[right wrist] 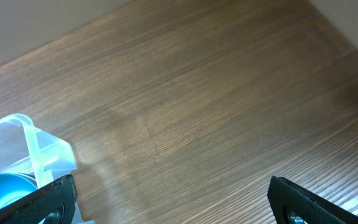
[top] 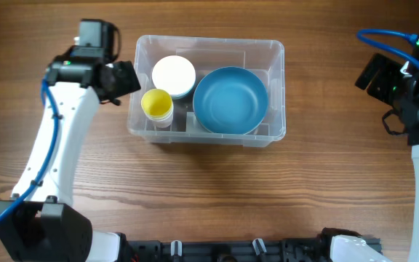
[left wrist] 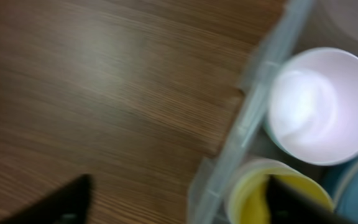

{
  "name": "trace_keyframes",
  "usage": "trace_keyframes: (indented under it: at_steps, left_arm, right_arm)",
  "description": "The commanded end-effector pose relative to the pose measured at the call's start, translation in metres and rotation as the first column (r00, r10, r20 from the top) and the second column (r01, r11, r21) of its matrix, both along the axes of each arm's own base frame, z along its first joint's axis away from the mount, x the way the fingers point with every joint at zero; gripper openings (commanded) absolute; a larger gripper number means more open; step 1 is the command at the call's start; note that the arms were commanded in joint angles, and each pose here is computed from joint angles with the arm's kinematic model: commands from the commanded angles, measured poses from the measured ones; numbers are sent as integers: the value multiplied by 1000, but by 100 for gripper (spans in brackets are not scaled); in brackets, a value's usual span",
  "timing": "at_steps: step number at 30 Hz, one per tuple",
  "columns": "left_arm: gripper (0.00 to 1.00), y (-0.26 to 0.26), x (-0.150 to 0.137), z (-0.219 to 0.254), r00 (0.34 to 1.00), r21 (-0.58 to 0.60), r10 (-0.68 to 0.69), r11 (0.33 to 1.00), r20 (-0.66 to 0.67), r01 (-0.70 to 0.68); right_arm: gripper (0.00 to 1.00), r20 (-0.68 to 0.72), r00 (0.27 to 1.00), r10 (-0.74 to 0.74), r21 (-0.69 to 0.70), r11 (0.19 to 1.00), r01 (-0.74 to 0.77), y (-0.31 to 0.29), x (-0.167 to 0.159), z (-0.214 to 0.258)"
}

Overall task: Pack container
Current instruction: 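Release the yellow cup and lift the left gripper away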

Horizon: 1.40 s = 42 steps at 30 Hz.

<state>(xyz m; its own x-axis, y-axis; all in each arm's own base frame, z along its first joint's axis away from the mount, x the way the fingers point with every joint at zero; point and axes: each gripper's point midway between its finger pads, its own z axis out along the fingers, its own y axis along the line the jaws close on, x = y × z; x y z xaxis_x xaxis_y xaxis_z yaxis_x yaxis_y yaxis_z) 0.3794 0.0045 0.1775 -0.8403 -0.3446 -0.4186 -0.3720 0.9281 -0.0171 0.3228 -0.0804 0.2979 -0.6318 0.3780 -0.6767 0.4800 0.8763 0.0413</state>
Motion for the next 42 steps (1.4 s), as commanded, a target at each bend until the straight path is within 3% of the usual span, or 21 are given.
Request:
trace_keyframes:
  at_steps: [1, 8, 42]
  left_arm:
    - [100, 26, 3, 9, 997, -6, 75, 997, 37, -74]
    - [100, 50, 2, 10, 990, -6, 136, 991, 41, -136]
    - [100, 50, 1, 10, 990, -6, 137, 991, 40, -136]
  right_arm:
    - [100, 8, 1000, -13, 9, 1000, 13, -1, 0, 1]
    - [100, 8, 1000, -13, 9, 1000, 13, -1, 0, 1]
    - [100, 16, 1000, -12, 8, 1000, 12, -1, -1, 3]
